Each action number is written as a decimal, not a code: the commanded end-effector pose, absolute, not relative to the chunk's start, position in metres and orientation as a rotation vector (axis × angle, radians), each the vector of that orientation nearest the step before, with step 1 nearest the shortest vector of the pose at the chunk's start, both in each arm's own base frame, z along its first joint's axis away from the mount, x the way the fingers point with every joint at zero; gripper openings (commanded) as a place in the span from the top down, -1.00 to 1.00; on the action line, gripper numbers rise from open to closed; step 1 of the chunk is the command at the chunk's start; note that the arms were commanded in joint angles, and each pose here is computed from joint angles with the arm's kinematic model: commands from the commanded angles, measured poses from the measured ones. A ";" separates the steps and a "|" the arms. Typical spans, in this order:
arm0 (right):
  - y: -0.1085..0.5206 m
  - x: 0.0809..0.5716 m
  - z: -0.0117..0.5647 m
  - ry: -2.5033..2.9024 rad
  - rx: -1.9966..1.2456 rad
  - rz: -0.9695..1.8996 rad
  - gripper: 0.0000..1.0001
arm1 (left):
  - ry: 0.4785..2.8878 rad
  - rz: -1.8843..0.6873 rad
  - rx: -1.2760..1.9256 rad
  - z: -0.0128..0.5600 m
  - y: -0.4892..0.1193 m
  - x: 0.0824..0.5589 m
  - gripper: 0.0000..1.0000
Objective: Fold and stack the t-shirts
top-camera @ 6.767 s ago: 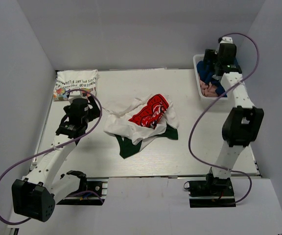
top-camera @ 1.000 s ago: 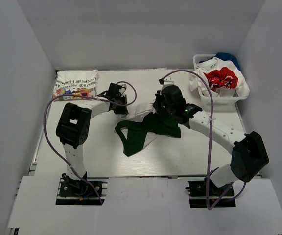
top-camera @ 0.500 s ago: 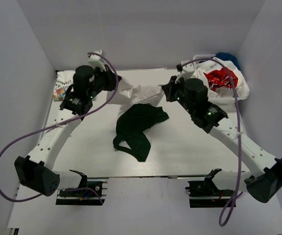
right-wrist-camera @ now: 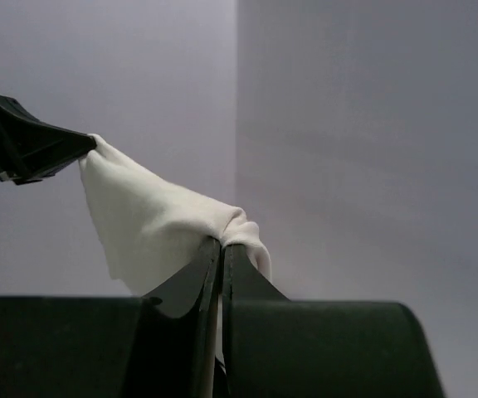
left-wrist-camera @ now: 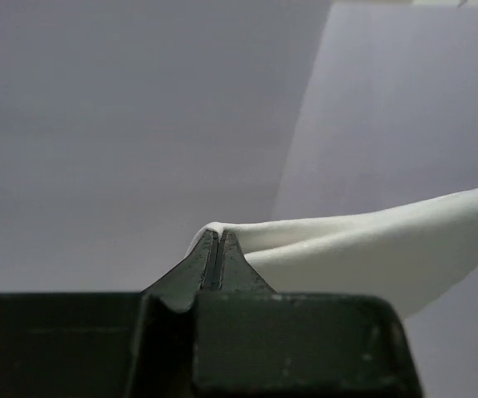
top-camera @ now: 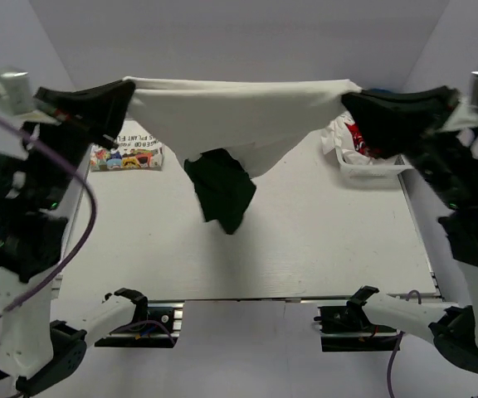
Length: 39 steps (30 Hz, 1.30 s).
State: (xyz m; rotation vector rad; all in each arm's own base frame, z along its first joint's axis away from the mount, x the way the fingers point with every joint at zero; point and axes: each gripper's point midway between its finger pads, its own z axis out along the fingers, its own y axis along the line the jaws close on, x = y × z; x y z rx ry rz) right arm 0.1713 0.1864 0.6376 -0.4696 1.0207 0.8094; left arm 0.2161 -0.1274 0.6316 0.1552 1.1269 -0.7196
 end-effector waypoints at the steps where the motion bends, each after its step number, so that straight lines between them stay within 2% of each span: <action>1: 0.176 0.120 0.664 0.895 -0.590 0.872 1.00 | 1.046 -0.744 0.220 0.659 -0.118 0.167 1.00; 4: 0.164 0.104 0.680 0.833 -0.581 0.880 1.00 | 0.986 -0.758 0.227 0.674 -0.111 0.142 1.00; 8: 0.160 0.108 0.685 0.829 -0.555 0.850 1.00 | 0.983 -0.753 0.195 0.677 -0.106 0.141 1.00; 11: 0.160 0.132 0.683 0.870 -0.494 0.791 1.00 | 1.025 -0.720 0.132 0.672 -0.105 0.169 1.00; 13: 0.167 0.165 0.675 0.935 -0.442 0.727 1.00 | 1.059 -0.702 0.101 0.666 -0.106 0.190 1.00; 16: 0.178 0.249 0.634 1.139 -0.277 0.555 1.00 | 1.196 -0.660 0.049 0.628 -0.119 0.251 1.00; 18: 0.169 0.303 0.602 1.254 -0.117 0.380 1.00 | 1.364 -0.594 -0.009 0.571 -0.131 0.314 1.00; 20: 0.182 0.357 0.540 1.413 -0.112 0.240 1.00 | 1.529 -0.483 -0.117 0.500 -0.129 0.368 1.00; 21: 0.196 0.393 0.493 1.523 -0.091 0.189 1.00 | 1.591 -0.459 -0.146 0.470 -0.133 0.389 1.00; 23: 0.192 0.430 0.414 1.696 -0.042 0.184 1.00 | 1.811 -0.345 -0.226 0.366 -0.136 0.442 1.00; 24: 0.204 0.453 0.348 1.833 -0.079 0.168 1.00 | 1.885 -0.316 -0.232 0.331 -0.135 0.457 1.00; 25: 0.185 0.467 0.311 1.910 -0.040 0.138 1.00 | 2.027 -0.258 -0.249 0.266 -0.141 0.479 0.95; 26: 0.186 0.470 0.285 1.970 -0.006 0.162 1.00 | 2.103 -0.224 -0.265 0.231 -0.139 0.487 0.74; 27: 0.188 0.477 0.249 2.048 -0.021 0.151 0.58 | 2.188 -0.203 -0.255 0.200 -0.142 0.489 0.49; 28: 0.193 0.483 0.218 2.124 -0.040 0.192 0.07 | 2.217 -0.195 -0.264 0.191 -0.146 0.499 0.05; 29: 0.196 0.486 0.197 2.179 -0.054 0.191 -0.78 | 2.305 -0.153 -0.262 0.152 -0.148 0.505 -0.04; 30: 0.198 0.488 0.190 2.198 -0.062 0.213 -0.79 | 2.340 -0.136 -0.260 0.142 -0.148 0.505 -0.07; 32: 0.201 0.493 0.177 2.234 -0.062 0.216 -0.79 | 2.324 -0.174 -0.230 0.153 -0.159 0.512 -0.29; 33: 0.201 0.492 0.174 2.241 -0.077 0.207 -0.79 | 2.292 -0.189 -0.197 0.163 -0.167 0.514 -0.58; 34: 0.201 0.489 0.180 2.227 -0.074 0.215 -0.79 | 2.293 -0.184 -0.185 0.161 -0.165 0.509 -0.99; 38: 0.199 0.462 0.161 2.260 -0.082 0.265 -0.79 | 2.277 -0.281 -0.159 0.173 -0.172 0.478 -1.00; 39: 0.200 0.457 0.158 2.248 -0.086 0.285 -0.79 | 2.327 -0.280 -0.150 0.156 -0.169 0.461 -1.00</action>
